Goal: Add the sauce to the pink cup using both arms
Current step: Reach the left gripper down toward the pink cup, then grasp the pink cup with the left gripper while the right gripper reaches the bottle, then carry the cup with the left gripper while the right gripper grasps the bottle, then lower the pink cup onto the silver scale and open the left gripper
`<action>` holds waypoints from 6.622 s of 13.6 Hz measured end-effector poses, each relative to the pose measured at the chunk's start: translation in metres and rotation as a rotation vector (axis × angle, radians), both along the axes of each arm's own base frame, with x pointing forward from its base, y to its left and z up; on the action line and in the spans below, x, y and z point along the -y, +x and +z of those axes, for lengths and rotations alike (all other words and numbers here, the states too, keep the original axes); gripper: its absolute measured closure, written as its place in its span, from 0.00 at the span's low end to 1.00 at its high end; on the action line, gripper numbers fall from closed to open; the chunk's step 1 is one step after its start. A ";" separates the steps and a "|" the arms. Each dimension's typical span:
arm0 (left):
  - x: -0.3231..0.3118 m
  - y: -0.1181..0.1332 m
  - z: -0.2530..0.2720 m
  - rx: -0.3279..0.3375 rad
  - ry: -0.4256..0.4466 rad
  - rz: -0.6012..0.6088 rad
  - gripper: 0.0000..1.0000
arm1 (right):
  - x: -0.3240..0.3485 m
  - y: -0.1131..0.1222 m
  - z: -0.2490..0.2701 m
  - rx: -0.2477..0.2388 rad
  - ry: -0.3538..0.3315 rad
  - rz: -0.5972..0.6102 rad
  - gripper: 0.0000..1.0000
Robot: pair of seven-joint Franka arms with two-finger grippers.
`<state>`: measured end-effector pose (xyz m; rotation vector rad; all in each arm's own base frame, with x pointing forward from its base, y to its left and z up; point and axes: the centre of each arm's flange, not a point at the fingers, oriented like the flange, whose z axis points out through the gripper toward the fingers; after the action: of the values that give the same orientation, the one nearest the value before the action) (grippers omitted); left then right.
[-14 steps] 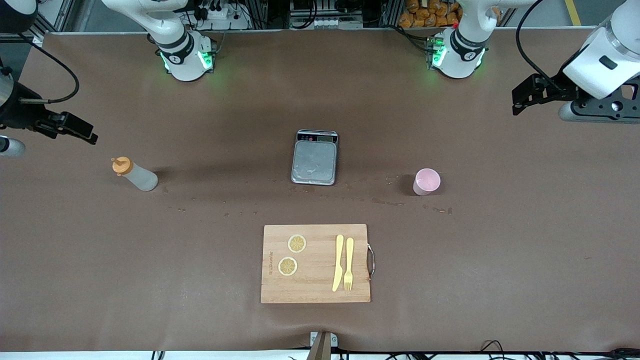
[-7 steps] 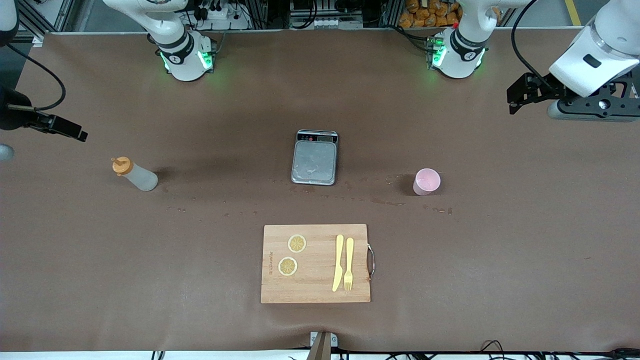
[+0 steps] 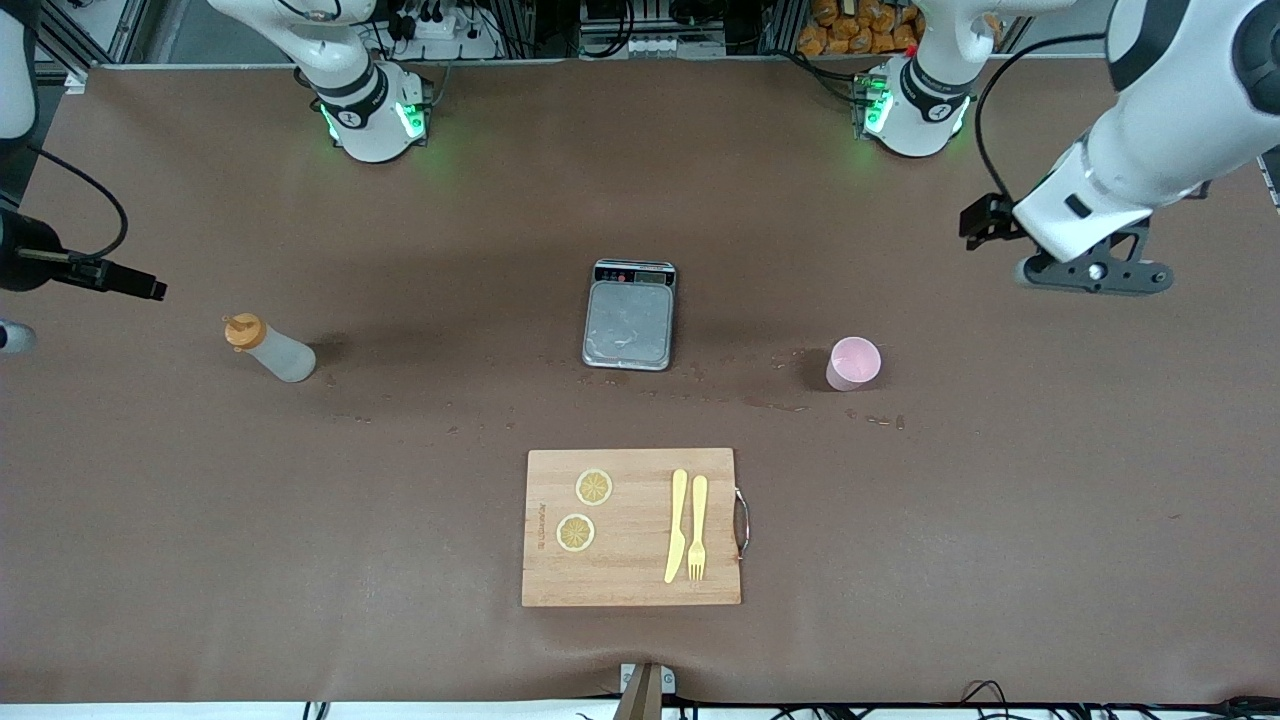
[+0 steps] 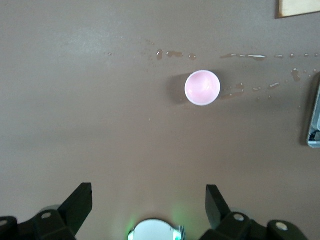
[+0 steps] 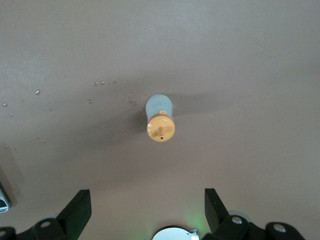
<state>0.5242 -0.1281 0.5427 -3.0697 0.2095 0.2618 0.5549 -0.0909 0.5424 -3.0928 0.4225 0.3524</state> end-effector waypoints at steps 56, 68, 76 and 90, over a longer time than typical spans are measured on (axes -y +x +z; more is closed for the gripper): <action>0.284 -0.019 -0.216 0.061 -0.293 0.408 0.97 | 0.208 -0.055 -0.397 -0.662 0.656 -1.129 0.00; 0.359 -0.051 -0.257 0.003 -0.241 0.411 0.97 | 0.157 -0.039 -0.429 -0.732 0.672 -1.081 0.00; 0.367 -0.071 -0.274 -0.057 -0.167 0.387 0.84 | 0.142 -0.036 -0.434 -0.751 0.670 -1.067 0.13; 0.263 0.013 -0.141 0.044 -0.140 0.306 0.00 | 0.130 -0.005 -0.389 -0.706 0.614 -1.079 0.52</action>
<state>0.5373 -0.3914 0.4013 -3.2333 -0.2581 0.1993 0.5502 -0.2213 0.1533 -1.7108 1.4877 1.1777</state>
